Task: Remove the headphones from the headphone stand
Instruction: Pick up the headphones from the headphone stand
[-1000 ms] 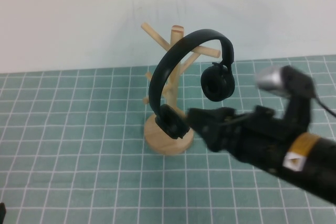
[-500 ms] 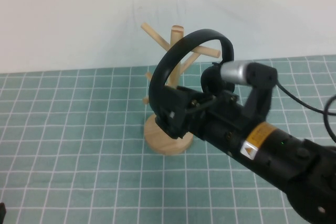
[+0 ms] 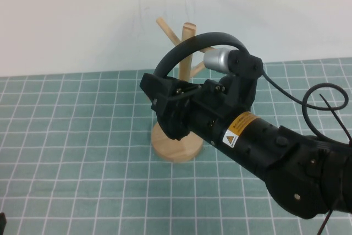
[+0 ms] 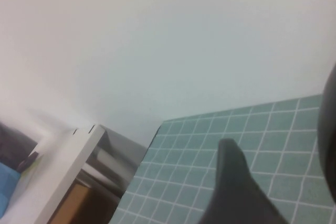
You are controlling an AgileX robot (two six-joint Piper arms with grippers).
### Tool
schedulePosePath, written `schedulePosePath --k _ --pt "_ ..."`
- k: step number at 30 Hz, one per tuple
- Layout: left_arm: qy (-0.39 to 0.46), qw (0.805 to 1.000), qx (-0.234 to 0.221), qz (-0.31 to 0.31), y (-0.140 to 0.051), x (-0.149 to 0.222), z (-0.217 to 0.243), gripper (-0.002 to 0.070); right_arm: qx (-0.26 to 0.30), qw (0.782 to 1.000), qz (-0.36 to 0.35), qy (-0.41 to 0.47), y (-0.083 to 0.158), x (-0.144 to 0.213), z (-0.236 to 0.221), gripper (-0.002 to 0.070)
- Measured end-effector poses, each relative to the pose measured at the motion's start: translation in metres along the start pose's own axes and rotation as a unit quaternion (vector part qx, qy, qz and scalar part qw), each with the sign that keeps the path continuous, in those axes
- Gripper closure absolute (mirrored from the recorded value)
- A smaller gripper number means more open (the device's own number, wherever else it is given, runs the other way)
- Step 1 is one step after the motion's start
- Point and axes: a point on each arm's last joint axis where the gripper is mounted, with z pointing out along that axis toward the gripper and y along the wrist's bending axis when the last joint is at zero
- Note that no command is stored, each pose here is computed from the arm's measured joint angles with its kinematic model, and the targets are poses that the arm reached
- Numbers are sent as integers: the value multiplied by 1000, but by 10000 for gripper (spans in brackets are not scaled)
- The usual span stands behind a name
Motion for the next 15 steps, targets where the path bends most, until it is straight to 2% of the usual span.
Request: schedulePosePath --k 8,15 --pt "0 1000 0 0 0 0 0 681 41 998 9 37 -7 7 -1 328" --pt "0 1000 0 0 0 0 0 681 60 997 12 -39 -11 -7 -1 328"
